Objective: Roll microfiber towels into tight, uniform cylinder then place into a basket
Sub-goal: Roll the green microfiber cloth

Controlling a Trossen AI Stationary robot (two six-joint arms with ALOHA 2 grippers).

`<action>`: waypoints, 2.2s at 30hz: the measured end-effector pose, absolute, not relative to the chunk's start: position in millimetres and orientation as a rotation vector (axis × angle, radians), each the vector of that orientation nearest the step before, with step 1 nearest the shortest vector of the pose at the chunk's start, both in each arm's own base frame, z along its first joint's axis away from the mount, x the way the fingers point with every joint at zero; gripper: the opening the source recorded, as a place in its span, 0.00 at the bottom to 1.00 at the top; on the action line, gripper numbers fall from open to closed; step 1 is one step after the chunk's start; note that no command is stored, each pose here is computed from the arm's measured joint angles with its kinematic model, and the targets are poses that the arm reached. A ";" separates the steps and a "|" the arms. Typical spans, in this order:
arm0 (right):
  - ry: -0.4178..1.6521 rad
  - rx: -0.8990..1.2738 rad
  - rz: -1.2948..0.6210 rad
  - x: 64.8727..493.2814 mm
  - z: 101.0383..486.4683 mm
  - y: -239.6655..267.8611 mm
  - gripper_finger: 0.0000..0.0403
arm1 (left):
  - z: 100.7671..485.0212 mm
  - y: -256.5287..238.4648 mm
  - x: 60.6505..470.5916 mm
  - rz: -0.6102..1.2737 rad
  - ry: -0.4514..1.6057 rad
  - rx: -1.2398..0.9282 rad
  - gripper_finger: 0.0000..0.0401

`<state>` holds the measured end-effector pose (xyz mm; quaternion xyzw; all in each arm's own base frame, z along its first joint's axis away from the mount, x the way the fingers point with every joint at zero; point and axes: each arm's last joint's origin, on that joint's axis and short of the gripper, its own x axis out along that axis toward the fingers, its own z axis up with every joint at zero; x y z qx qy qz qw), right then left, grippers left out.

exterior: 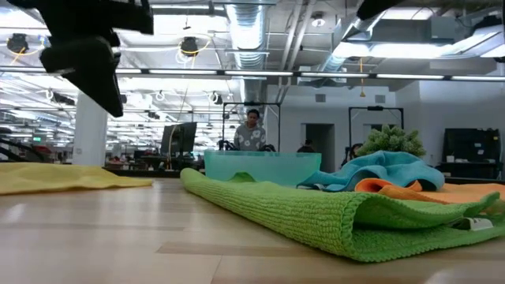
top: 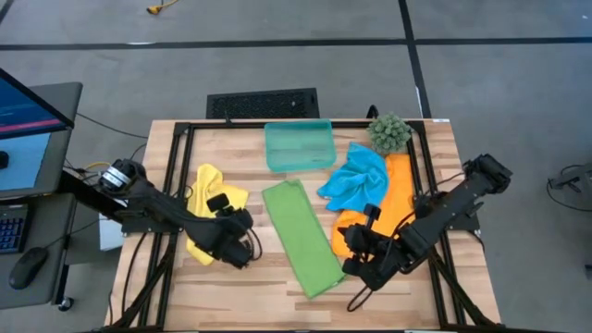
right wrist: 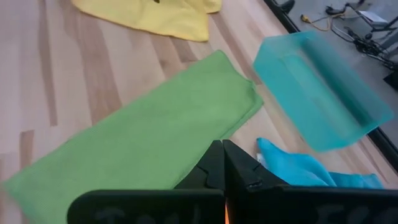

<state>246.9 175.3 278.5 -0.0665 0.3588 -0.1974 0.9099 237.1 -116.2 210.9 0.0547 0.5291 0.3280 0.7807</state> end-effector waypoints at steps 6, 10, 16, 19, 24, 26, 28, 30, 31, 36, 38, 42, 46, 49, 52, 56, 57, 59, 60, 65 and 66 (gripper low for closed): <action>0.731 -0.151 -0.355 237.6 278.7 188.6 0.03 | 208.6 -149.2 241.6 0.577 0.947 0.151 0.33; 0.715 -0.154 -0.325 232.4 279.2 196.7 0.03 | 207.3 -169.4 248.8 0.486 0.824 0.177 0.33; 0.697 -0.177 -0.302 238.0 275.0 203.6 0.03 | 190.9 -183.9 273.3 0.413 0.738 0.214 0.33; 0.733 -0.281 -0.272 244.6 262.8 208.3 0.03 | 173.9 -181.3 282.5 0.424 0.772 0.266 0.33; 0.839 -0.410 -0.206 257.4 235.6 215.2 0.03 | 153.5 -177.1 292.2 0.437 0.819 0.303 0.33; 0.887 -0.437 -0.185 261.3 225.4 216.1 0.03 | 150.8 -174.7 295.3 0.435 0.827 0.315 0.33; 0.930 -0.436 -0.167 265.5 216.7 216.2 0.03 | 149.9 -172.9 301.3 0.403 0.832 0.306 0.33; 0.971 -0.421 -0.150 269.8 209.9 214.9 0.03 | 148.7 -170.2 305.8 0.354 0.857 0.313 0.33; 0.987 -0.408 -0.140 271.5 208.0 214.1 0.03 | 147.4 -169.2 310.3 0.326 0.856 0.304 0.33; 1.003 -0.299 -0.084 282.6 208.4 210.0 0.03 | 145.8 -165.2 327.6 0.175 0.845 0.271 0.33; 0.986 -0.262 -0.068 286.9 209.4 210.1 0.03 | 146.5 -164.2 330.8 0.121 0.849 0.242 0.33; 1.002 -0.250 -0.013 287.2 209.3 212.1 0.03 | 149.2 -167.9 334.0 0.073 0.812 0.234 0.33; 0.976 -0.209 0.005 285.1 210.5 220.0 0.03 | 151.5 -177.1 333.4 0.001 0.782 0.248 0.33; 0.960 -0.213 0.041 276.4 211.0 232.6 0.03 | 154.5 -185.7 332.6 -0.036 0.738 0.264 0.33; 0.943 -0.226 0.089 265.8 211.7 246.7 0.03 | 155.9 -193.0 330.8 -0.100 0.721 0.283 0.33; 0.904 -0.212 0.129 259.1 213.7 258.9 0.03 | 157.3 -200.2 329.4 -0.196 0.705 0.301 0.33; 0.897 -0.200 0.131 258.5 214.1 260.6 0.03 | 157.2 -200.8 329.2 -0.218 0.709 0.294 0.33; 0.888 -0.185 0.133 259.1 214.8 261.6 0.05 | 156.7 -201.3 328.8 -0.239 0.721 0.267 0.33; 0.884 -0.182 0.135 259.4 215.0 261.9 0.07 | 156.7 -201.6 328.7 -0.243 0.724 0.249 0.33; 0.895 -0.190 0.131 258.8 214.3 260.9 0.19 | 155.8 -202.3 327.8 -0.287 0.749 0.212 0.33; 0.899 -0.194 0.130 258.5 214.0 260.5 0.21 | 155.7 -202.6 327.7 -0.298 0.752 0.207 0.33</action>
